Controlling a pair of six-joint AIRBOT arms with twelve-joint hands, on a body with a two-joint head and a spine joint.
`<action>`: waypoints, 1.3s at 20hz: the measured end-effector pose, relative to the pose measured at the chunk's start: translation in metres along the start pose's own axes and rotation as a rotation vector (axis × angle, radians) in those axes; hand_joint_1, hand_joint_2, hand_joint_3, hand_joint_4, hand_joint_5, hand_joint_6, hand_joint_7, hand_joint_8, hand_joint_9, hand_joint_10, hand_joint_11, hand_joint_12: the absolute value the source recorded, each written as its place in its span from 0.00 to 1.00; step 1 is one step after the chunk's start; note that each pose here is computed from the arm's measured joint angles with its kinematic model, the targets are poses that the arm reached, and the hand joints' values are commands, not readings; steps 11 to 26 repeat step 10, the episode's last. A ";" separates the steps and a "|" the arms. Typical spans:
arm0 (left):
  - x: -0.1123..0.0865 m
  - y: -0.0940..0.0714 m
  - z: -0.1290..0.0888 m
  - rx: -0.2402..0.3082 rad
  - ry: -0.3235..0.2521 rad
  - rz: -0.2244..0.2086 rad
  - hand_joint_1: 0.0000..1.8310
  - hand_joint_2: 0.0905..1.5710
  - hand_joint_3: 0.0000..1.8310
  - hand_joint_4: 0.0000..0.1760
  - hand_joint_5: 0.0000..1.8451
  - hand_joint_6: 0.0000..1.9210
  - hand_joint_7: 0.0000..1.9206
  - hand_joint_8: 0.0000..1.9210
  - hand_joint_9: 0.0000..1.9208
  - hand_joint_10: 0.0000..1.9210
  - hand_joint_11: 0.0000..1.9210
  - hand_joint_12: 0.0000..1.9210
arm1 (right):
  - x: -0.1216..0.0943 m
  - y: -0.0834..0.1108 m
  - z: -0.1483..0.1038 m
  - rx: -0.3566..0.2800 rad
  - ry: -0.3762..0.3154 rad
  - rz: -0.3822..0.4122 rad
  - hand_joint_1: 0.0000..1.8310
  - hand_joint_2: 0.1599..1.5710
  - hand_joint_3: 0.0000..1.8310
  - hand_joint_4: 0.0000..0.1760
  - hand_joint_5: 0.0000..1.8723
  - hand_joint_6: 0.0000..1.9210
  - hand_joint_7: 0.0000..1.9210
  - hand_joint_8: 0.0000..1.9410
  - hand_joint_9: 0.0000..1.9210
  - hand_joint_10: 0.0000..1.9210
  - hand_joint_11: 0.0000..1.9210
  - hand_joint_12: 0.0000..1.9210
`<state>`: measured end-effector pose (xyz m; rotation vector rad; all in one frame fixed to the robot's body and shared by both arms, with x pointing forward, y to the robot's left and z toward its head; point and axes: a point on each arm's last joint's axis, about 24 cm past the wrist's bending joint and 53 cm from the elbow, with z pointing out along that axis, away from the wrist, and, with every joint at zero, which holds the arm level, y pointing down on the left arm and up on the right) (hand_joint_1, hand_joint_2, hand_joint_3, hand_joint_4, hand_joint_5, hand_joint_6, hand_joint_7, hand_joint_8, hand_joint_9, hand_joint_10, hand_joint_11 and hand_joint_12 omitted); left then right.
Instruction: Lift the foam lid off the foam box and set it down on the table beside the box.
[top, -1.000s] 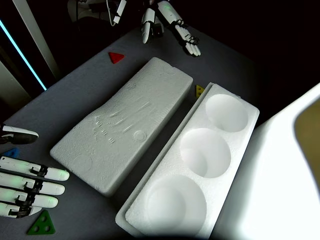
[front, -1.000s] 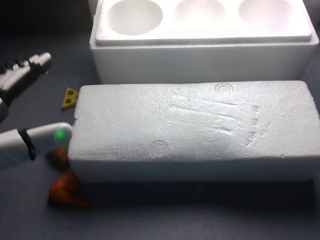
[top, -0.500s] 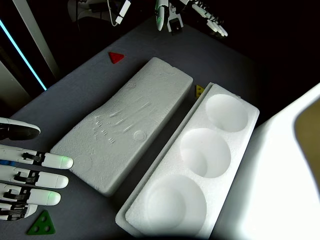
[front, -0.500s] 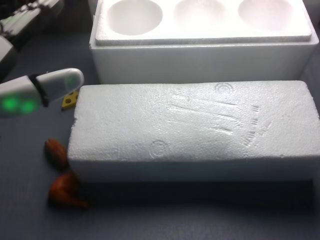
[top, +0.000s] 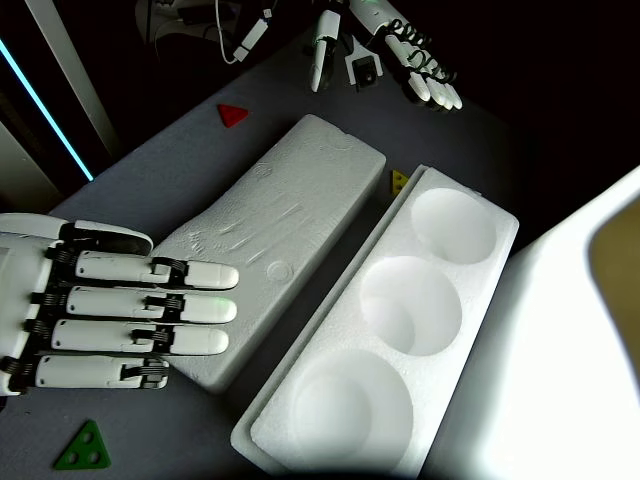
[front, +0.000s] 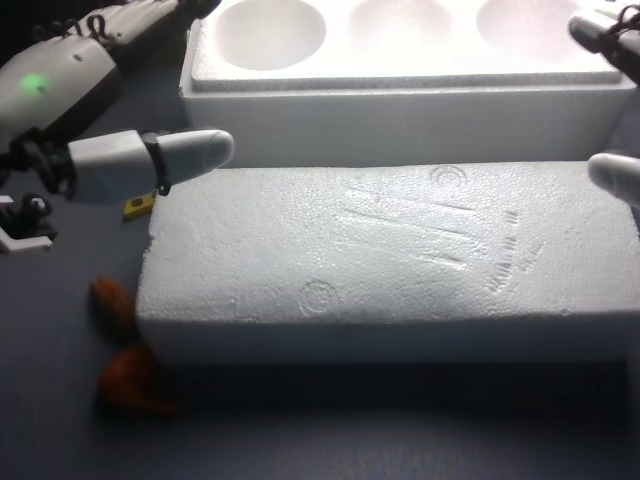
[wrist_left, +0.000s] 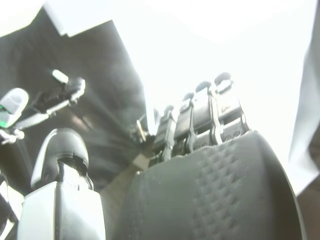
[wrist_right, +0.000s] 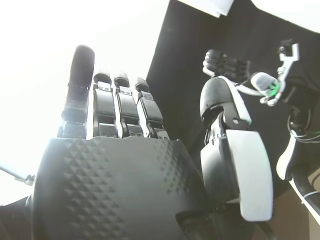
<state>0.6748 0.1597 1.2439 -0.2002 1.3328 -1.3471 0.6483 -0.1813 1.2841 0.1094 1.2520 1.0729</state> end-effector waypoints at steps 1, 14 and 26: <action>0.003 -0.001 0.002 0.003 0.007 -0.001 0.23 0.75 0.01 0.30 0.00 0.00 0.00 0.00 0.00 0.00 0.00 0.00 | 0.001 0.000 0.001 0.000 0.005 0.000 0.11 0.79 0.00 0.00 0.00 0.00 0.00 0.00 0.00 0.00 0.00 0.78; 0.008 -0.009 0.012 0.033 0.029 0.011 0.22 0.75 0.00 0.30 0.02 0.01 0.00 0.00 0.00 0.00 0.00 0.00 | 0.003 0.001 0.003 -0.003 0.011 -0.005 0.08 0.79 0.00 0.00 0.00 0.00 0.00 0.00 0.00 0.00 0.00 0.27; 0.008 -0.009 0.012 0.033 0.029 0.011 0.22 0.75 0.00 0.30 0.02 0.01 0.00 0.00 0.00 0.00 0.00 0.00 | 0.003 0.001 0.003 -0.003 0.011 -0.005 0.08 0.79 0.00 0.00 0.00 0.00 0.00 0.00 0.00 0.00 0.00 0.27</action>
